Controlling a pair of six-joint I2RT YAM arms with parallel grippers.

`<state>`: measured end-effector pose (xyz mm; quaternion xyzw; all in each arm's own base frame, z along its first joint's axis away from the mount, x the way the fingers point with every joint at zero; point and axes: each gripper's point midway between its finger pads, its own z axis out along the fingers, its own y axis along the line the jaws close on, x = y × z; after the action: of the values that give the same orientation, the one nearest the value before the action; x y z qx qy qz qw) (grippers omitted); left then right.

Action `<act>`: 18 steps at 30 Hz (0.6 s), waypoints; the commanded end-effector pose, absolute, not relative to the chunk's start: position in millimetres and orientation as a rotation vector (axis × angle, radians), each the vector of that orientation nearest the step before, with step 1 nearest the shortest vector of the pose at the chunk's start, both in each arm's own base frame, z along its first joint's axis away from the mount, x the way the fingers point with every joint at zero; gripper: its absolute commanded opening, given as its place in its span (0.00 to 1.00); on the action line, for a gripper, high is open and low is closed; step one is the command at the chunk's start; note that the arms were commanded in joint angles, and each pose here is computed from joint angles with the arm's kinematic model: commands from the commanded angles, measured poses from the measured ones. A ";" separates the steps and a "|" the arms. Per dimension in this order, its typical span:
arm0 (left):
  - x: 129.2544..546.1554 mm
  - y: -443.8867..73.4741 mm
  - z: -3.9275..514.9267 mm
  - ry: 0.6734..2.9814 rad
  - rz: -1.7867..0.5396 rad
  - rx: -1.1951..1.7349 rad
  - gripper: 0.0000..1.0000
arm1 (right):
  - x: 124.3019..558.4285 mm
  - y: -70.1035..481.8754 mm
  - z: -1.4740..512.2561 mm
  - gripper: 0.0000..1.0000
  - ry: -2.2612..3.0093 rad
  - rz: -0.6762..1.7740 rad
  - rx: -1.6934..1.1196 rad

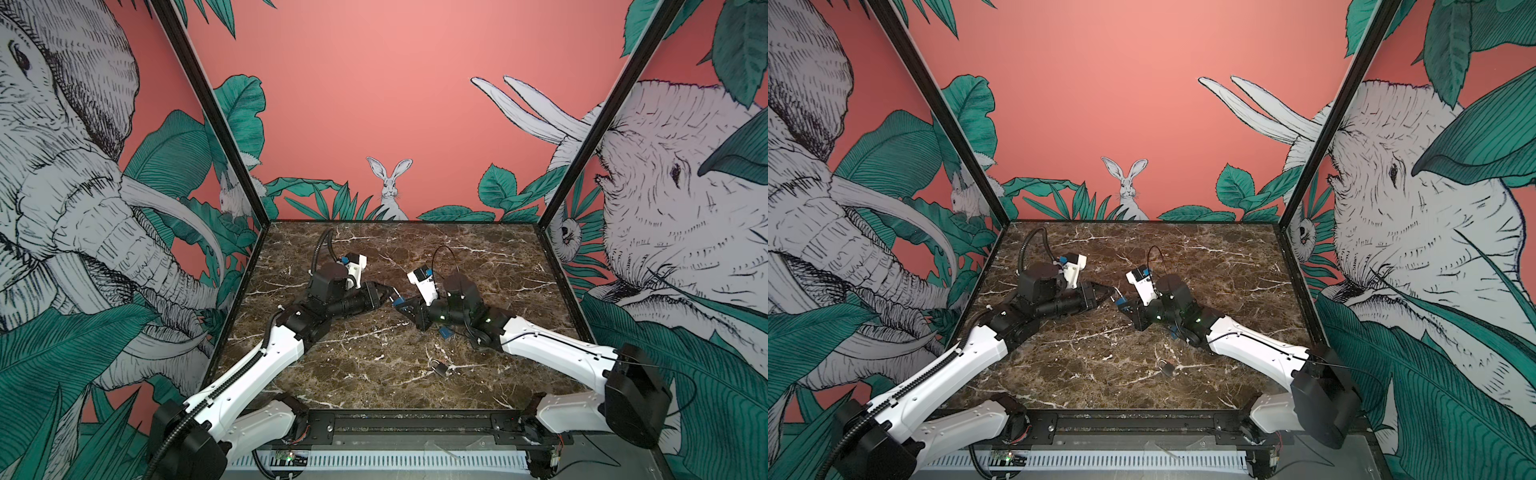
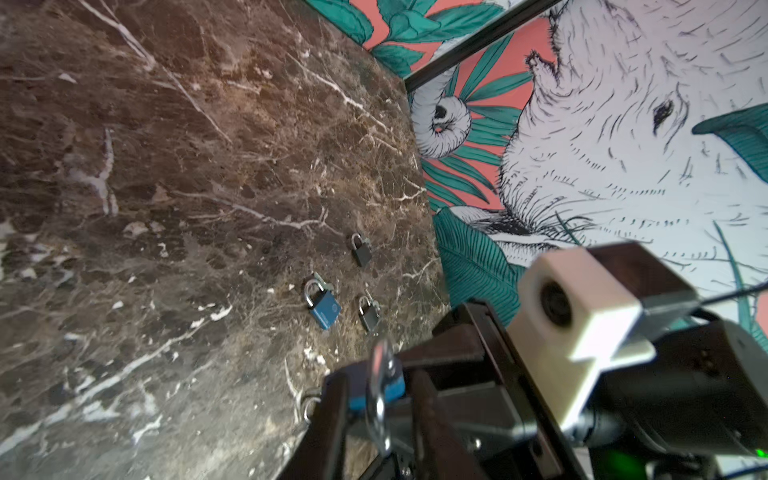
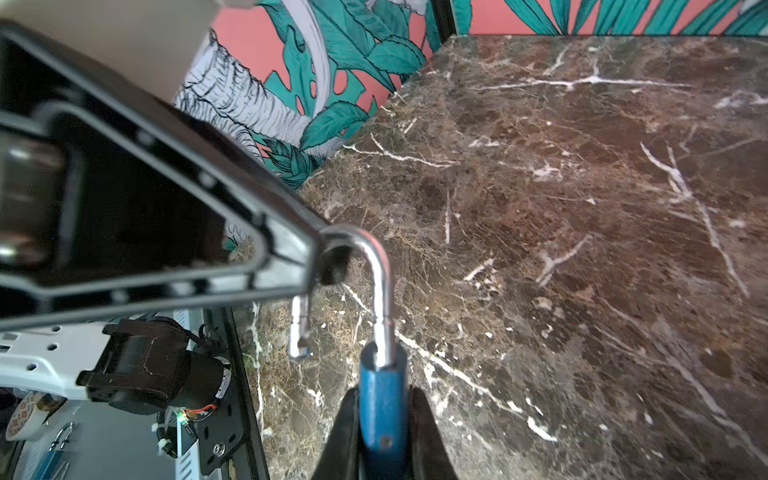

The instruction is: Lock with the key

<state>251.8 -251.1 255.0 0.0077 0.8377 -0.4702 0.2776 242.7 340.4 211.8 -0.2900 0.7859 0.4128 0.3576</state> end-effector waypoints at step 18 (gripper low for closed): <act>207.9 -262.8 267.4 2.252 -1.261 0.570 0.42 | 188.7 329.3 248.6 0.00 2.147 1.361 -0.860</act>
<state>221.2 -257.3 263.8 0.1731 0.8390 -0.4428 0.2645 192.8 325.9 216.1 -0.2997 0.8078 0.4615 0.2111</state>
